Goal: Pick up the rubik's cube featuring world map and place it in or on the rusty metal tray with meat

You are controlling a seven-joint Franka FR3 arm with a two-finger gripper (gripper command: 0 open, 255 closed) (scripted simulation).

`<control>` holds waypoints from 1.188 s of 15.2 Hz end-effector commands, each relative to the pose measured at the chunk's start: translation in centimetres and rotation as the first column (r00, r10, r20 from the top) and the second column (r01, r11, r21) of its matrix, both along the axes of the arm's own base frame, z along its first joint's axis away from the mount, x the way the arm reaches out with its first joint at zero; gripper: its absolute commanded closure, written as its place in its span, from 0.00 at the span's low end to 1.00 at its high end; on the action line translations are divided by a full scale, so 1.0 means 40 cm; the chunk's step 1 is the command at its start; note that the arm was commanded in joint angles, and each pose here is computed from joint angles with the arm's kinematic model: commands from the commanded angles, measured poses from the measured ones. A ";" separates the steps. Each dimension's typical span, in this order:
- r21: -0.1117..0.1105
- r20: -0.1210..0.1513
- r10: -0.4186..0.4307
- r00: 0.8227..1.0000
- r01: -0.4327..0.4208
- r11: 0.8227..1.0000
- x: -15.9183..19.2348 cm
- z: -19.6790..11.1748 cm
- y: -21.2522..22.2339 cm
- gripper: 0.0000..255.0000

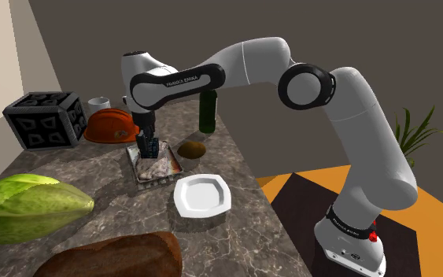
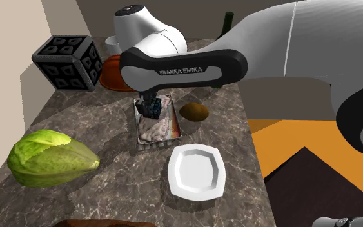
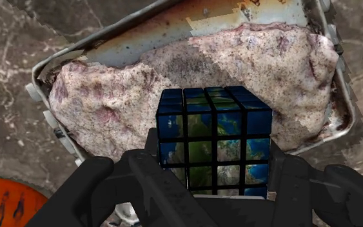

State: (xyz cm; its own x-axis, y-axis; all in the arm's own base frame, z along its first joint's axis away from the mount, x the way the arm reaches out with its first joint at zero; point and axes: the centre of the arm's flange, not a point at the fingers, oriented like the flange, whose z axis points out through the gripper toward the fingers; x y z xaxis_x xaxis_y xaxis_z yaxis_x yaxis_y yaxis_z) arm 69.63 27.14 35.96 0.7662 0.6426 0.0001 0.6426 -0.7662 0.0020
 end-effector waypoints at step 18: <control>0.000 0.000 0.000 1.000 0.000 1.000 0.000 0.125 0.000 0.00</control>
